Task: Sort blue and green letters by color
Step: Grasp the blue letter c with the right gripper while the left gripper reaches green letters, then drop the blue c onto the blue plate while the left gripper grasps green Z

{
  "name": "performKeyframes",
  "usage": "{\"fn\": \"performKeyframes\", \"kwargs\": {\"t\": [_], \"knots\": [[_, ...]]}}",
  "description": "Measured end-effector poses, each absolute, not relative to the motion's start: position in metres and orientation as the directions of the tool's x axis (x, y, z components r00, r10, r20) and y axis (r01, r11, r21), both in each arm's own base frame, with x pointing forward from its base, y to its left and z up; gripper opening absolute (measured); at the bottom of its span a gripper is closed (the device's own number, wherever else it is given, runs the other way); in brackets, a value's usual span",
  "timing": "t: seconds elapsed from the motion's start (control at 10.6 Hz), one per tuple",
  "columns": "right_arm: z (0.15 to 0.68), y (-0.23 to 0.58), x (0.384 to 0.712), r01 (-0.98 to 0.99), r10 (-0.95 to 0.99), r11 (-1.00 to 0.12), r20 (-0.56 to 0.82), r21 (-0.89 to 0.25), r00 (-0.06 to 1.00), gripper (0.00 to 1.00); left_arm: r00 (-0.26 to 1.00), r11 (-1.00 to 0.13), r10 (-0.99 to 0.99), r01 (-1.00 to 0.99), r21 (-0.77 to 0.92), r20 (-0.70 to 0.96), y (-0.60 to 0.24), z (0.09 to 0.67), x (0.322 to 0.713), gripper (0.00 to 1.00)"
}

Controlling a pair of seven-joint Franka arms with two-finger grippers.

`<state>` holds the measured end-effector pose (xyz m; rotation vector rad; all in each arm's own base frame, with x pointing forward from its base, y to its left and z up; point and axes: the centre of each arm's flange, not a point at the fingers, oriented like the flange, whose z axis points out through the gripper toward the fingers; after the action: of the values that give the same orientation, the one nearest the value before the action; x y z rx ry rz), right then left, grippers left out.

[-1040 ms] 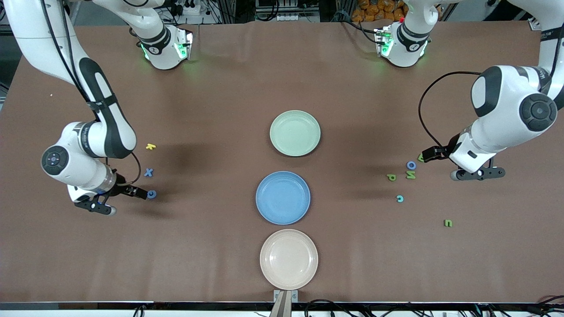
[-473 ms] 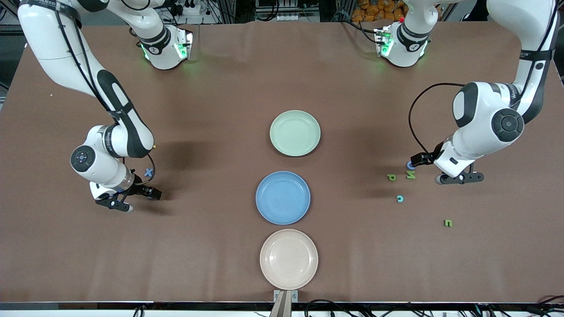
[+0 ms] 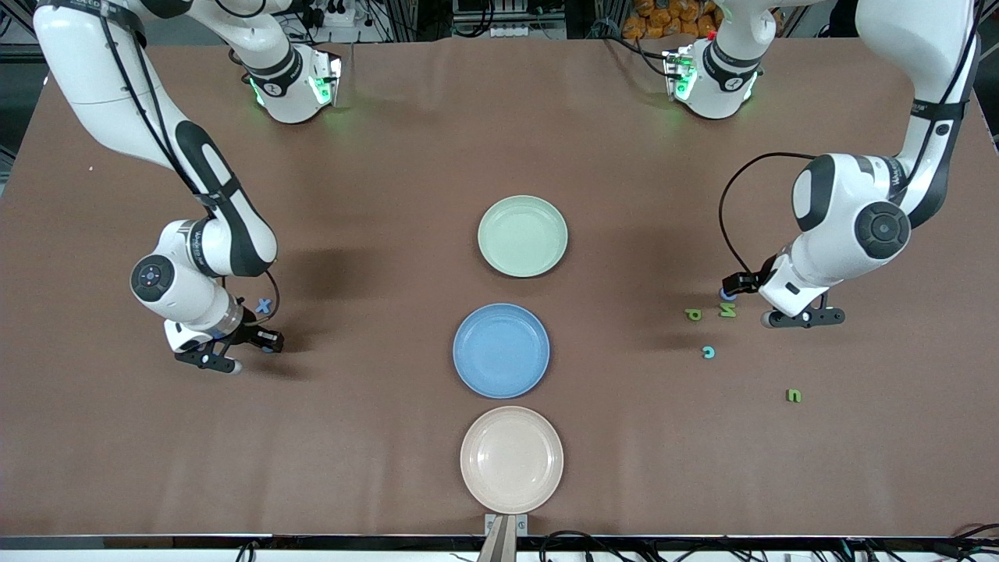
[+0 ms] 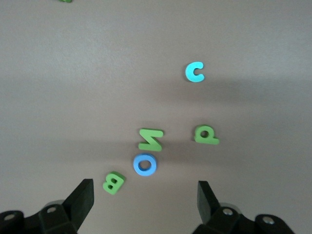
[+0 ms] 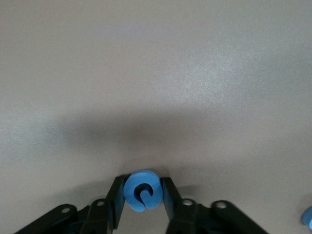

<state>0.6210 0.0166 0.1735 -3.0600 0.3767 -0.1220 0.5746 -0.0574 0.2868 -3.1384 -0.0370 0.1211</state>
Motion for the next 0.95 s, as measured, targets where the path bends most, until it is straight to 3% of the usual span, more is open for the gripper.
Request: {"fn": "performKeyframes", "kwargs": {"t": [0.47,0.95], "knots": [[0.178,0.026,0.622,-0.240,-0.245,-0.968,0.074,-0.075,0.967,0.36,0.999,-1.000,-0.012,-0.013,-0.013,-0.035,-0.060,0.239,0.579,0.94],[0.233,0.100,0.651,-0.288,-0.297,-0.950,0.069,-0.122,0.952,0.36,1.000,-1.000,-0.011,-0.011,0.004,-0.023,-0.062,0.202,0.569,0.90]]}}
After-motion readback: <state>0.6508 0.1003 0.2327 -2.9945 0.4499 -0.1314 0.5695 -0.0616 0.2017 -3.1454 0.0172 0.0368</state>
